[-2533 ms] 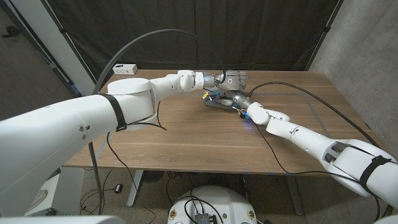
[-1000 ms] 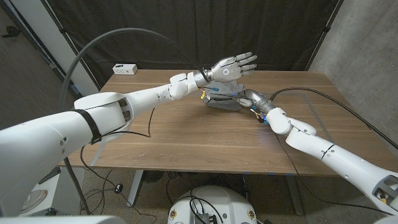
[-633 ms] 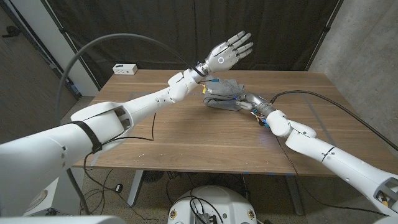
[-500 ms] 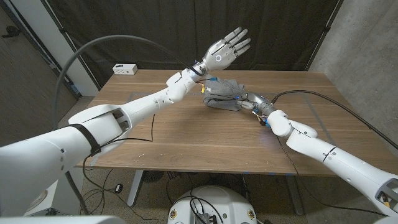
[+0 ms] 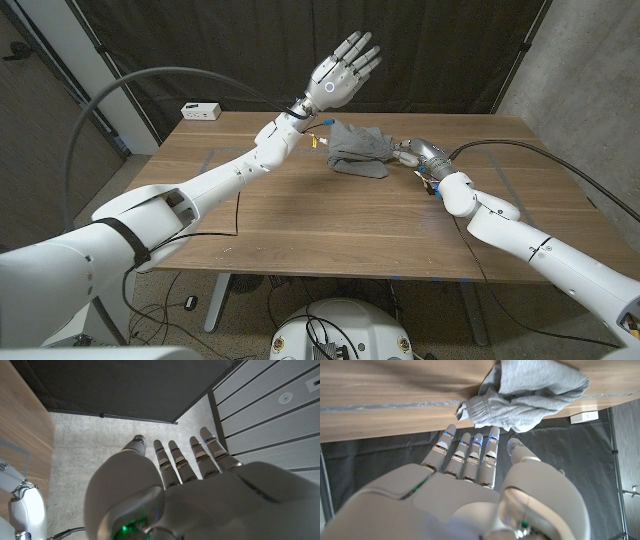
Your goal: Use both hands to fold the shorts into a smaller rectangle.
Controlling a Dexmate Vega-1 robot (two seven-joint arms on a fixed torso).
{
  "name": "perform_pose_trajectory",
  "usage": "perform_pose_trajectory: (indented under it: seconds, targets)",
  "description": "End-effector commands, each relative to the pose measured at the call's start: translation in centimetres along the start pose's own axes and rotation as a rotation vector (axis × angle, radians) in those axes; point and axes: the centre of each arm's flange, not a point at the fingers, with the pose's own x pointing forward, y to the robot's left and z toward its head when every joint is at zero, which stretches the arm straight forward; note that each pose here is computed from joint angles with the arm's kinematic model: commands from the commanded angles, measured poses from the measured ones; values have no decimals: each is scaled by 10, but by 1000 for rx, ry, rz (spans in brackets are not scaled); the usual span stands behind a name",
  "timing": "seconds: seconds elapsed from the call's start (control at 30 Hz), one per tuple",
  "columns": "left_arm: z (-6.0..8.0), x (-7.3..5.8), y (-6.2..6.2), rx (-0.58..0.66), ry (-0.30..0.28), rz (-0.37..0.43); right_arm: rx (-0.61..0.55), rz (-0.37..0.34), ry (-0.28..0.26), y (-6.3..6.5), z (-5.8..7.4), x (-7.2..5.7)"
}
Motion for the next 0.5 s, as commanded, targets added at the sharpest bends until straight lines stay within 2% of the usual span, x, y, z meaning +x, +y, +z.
perform_pose_trajectory:
  seconds: [0.03,0.5]
  targets:
    - [-30,-24,5,-70,178,-77,18,-86,9,-19,0,-3]
    - [-62,-57,19,-253,425,-205,176,-167,-24,-35,1,-6]
